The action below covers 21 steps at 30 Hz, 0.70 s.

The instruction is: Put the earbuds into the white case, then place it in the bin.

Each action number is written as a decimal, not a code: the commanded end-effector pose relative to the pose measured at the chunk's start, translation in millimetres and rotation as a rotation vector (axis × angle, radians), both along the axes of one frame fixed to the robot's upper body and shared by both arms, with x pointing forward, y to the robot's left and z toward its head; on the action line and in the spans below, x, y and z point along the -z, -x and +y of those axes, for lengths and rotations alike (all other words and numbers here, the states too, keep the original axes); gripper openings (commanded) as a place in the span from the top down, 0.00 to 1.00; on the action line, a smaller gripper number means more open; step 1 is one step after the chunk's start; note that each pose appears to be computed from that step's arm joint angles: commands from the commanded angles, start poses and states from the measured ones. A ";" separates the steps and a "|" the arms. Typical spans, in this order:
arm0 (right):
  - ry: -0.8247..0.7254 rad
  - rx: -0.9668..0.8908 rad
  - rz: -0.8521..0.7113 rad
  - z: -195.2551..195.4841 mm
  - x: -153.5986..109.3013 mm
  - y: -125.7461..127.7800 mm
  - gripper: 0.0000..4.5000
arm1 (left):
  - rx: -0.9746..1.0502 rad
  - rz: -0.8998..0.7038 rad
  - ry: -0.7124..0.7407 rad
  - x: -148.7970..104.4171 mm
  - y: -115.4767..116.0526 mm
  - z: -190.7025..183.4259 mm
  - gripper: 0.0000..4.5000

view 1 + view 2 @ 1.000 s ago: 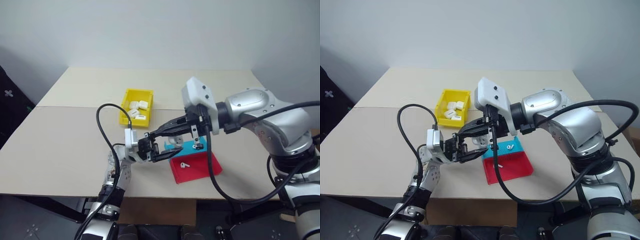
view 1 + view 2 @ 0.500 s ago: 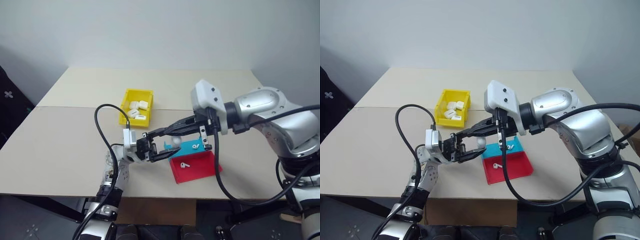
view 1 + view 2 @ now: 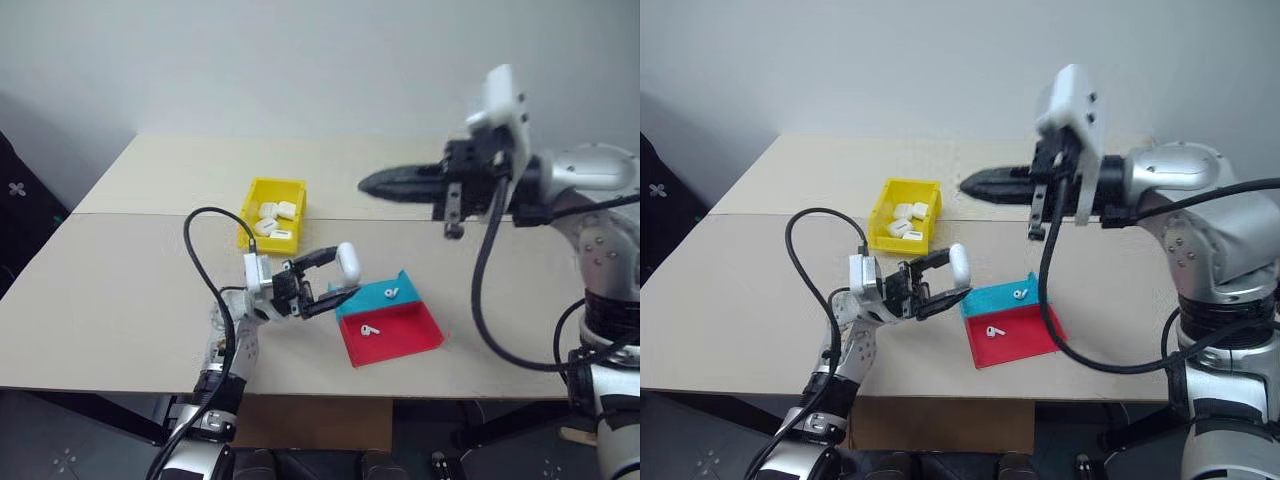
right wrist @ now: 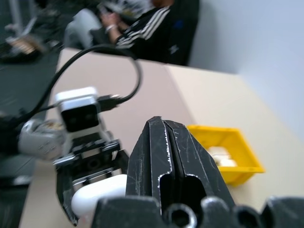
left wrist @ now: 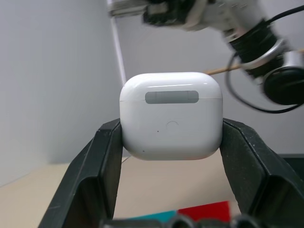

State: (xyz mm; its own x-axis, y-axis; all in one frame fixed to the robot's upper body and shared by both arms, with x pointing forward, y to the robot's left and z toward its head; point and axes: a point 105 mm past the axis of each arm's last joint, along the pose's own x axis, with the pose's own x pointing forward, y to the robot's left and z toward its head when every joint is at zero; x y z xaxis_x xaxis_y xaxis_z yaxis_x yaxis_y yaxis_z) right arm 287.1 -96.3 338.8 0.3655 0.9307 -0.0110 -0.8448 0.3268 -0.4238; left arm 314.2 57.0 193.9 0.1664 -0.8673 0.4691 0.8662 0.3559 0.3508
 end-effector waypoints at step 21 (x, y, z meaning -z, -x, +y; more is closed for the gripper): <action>-0.158 0.320 0.208 -24.6 54.6 -25.7 0.98 | -1.172 0.518 -0.240 -39.0 -159.2 51.8 0.39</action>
